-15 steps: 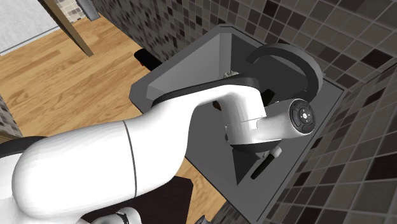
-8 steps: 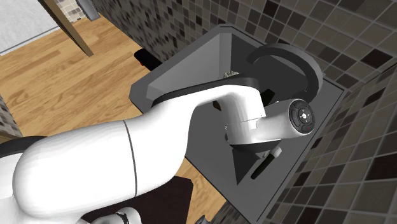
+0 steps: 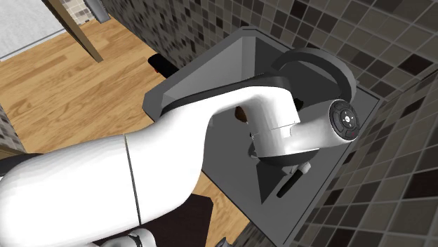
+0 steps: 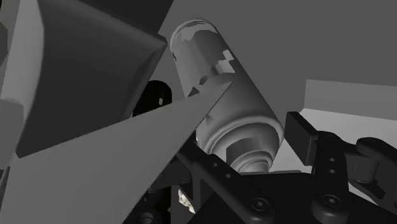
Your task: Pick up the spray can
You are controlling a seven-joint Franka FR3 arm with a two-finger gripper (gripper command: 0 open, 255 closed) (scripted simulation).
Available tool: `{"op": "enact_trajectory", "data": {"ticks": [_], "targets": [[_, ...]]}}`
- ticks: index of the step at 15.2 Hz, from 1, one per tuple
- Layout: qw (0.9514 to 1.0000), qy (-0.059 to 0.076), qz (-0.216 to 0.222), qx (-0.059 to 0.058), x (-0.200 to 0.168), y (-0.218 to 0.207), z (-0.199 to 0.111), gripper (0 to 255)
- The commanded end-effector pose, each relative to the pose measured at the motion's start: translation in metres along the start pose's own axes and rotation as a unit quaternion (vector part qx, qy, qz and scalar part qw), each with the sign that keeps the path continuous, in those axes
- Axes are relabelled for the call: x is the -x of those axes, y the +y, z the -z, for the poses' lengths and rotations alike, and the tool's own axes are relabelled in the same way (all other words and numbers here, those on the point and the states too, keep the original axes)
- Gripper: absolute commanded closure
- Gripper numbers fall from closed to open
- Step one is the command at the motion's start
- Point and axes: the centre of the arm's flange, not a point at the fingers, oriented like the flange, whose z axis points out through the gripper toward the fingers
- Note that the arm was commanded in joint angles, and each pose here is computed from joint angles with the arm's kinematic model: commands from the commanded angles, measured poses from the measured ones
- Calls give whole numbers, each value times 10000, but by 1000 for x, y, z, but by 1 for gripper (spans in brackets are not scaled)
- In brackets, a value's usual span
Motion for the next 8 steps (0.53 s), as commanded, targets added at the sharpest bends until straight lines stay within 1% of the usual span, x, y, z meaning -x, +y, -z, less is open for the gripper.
{"op": "enact_trajectory", "data": {"ticks": [1,6,8], "targets": [[10000,-1,-2,0,-1,-2,10,255],[10000,-1,-2,0,-8,-8,35,255],[10000,-1,-2,0,-8,-8,36,255]]}}
